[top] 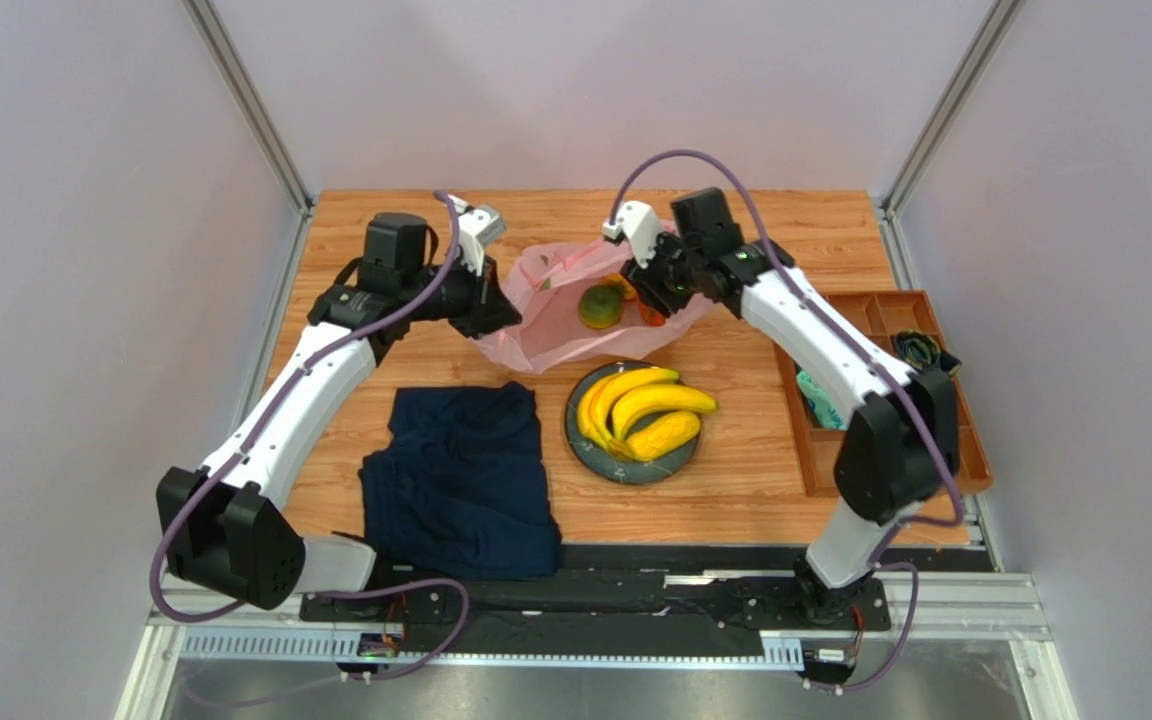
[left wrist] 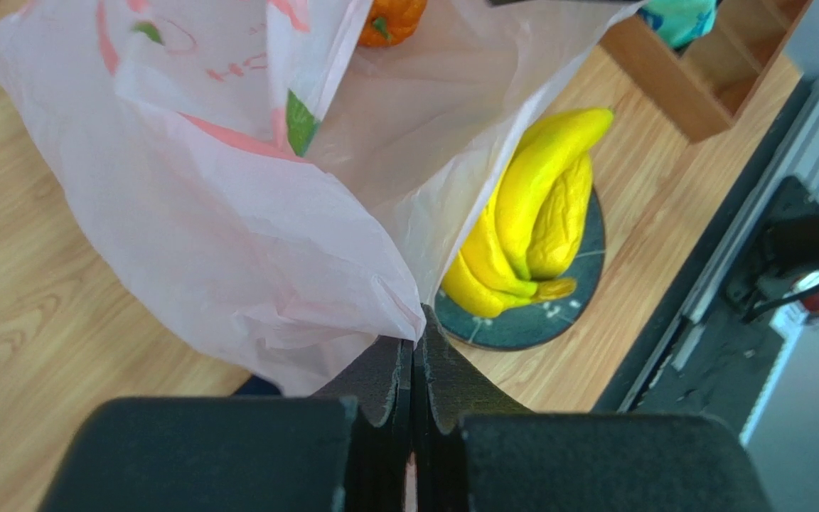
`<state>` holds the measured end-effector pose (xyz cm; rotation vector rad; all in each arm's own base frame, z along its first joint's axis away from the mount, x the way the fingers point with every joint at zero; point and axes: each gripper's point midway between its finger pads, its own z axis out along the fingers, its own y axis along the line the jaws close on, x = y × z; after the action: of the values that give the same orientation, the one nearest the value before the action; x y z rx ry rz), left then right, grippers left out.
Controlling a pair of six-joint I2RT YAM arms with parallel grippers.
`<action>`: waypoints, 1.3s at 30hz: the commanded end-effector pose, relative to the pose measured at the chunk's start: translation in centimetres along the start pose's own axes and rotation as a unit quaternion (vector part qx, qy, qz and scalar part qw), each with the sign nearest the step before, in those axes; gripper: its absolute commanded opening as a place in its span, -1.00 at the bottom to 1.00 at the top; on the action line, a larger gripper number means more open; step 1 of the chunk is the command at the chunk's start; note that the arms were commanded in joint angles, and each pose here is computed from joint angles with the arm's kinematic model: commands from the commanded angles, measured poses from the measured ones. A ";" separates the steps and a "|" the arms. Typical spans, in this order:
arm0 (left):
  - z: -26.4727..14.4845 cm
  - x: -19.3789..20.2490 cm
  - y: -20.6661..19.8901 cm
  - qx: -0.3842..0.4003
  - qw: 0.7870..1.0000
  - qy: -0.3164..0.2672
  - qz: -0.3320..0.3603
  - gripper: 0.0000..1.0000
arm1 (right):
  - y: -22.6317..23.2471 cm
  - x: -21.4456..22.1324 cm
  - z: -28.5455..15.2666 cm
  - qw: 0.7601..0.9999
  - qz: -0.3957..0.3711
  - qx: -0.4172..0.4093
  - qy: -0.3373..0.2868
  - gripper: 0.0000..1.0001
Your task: Take the fake fruits out of the plastic bag
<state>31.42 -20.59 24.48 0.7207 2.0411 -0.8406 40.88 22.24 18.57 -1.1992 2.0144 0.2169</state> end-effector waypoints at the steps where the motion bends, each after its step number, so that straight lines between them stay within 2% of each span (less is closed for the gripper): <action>1: 0.3 0.0 -0.9 -0.004 0.995 0.016 0.098 -1.00 | 4.1 2.4 -0.2 0.995 0.050 -0.080 -0.021 -0.23; 3: 0.4 0.6 -1.5 0.002 0.993 0.024 0.111 -1.00 | 4.1 5.0 1.0 0.995 0.071 -0.075 0.009 -0.24; 5: 0.4 1.3 -1.6 0.004 0.993 0.030 0.112 -1.00 | 3.6 5.7 1.1 0.993 0.097 -0.070 0.012 -0.26; 12: -0.1 2.6 -2.4 0.009 0.993 0.035 0.110 -1.00 | 2.9 1.8 -0.4 0.992 0.097 -0.071 -0.038 -0.17; 13: -0.2 2.7 -2.6 0.012 0.993 0.035 0.108 -1.00 | 2.7 2.3 0.7 0.993 0.100 -0.064 -0.020 -0.17; 18: -0.7 3.3 -3.5 0.023 0.994 0.034 0.098 -1.00 | -0.4 0.7 2.6 0.997 0.071 -0.017 -0.021 -0.12; 25: -0.4 2.7 -4.2 0.038 0.995 0.031 0.093 -1.00 | -3.1 0.5 6.1 1.000 0.018 -0.002 0.002 -0.10; 28: -0.3 2.7 -4.3 0.041 0.994 0.032 0.093 -1.00 | -4.6 1.0 7.8 1.000 0.004 0.021 0.021 -0.03; 32: -0.2 3.0 -4.3 0.043 0.994 0.035 0.093 -1.00 | -7.2 2.3 10.1 0.996 -0.013 0.070 0.046 0.34; 35: -0.2 3.1 -4.2 0.042 0.994 0.037 0.093 -1.00 | -8.5 3.1 11.1 0.994 -0.031 0.084 0.070 0.38; 39: -0.2 2.8 -4.2 0.040 0.994 0.037 0.094 -1.00 | -8.8 7.1 12.8 0.983 -0.025 0.093 0.157 0.31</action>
<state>27.03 -21.92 22.24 0.9631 2.0134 -0.7756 51.16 21.75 8.02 -1.2184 2.1429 0.0116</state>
